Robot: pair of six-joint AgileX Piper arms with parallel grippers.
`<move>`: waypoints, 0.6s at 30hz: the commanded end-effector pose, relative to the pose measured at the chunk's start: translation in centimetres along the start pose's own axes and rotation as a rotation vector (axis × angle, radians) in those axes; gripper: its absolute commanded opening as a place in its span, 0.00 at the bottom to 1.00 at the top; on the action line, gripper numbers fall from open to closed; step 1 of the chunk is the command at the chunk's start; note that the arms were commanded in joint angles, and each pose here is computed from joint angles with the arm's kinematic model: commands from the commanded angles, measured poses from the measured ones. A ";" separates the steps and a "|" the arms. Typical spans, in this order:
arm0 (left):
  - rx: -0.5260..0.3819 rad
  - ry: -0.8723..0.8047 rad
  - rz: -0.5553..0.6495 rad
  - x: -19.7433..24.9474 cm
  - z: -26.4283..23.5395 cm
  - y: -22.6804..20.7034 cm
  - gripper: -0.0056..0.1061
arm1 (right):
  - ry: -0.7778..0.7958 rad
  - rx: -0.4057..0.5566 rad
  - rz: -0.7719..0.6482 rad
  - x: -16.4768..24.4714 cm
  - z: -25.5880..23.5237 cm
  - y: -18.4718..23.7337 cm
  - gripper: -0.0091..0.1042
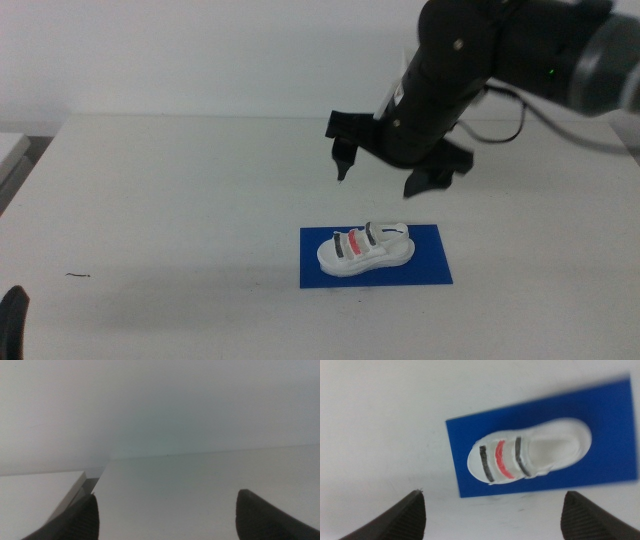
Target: Use one arm to grab the shoe from the table and place it on the mat.
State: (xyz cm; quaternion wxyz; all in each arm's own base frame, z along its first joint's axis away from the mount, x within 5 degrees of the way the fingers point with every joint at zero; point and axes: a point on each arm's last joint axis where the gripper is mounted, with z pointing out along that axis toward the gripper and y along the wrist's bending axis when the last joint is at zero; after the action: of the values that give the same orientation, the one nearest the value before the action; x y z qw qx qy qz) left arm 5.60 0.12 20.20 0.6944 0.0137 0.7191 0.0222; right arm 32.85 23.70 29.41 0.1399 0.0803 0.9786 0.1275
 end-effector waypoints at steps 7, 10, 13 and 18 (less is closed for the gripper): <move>0.002 -0.007 -0.005 -0.1 0.0 0.0 0.89 | -0.281 0.082 -0.409 1.2 -8.6 -6.1 0.90; 0.002 -0.007 -0.005 -0.1 0.0 0.0 0.89 | -0.475 0.006 -0.467 2.9 -10.8 -9.8 0.90; 0.002 -0.007 -0.005 -0.1 0.0 0.0 0.89 | -0.681 -0.066 -0.528 5.7 -11.5 -13.9 0.90; 0.002 -0.007 -0.005 -0.1 0.0 0.0 0.89 | -1.028 -0.068 -0.579 11.5 -11.2 -19.5 0.90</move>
State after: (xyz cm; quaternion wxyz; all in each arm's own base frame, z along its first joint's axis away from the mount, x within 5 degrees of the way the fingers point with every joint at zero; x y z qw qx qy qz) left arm 5.60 0.12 20.20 0.6944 0.0137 0.7191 0.0222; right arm 17.58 5.55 32.24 0.5787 -0.1372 0.8005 0.0740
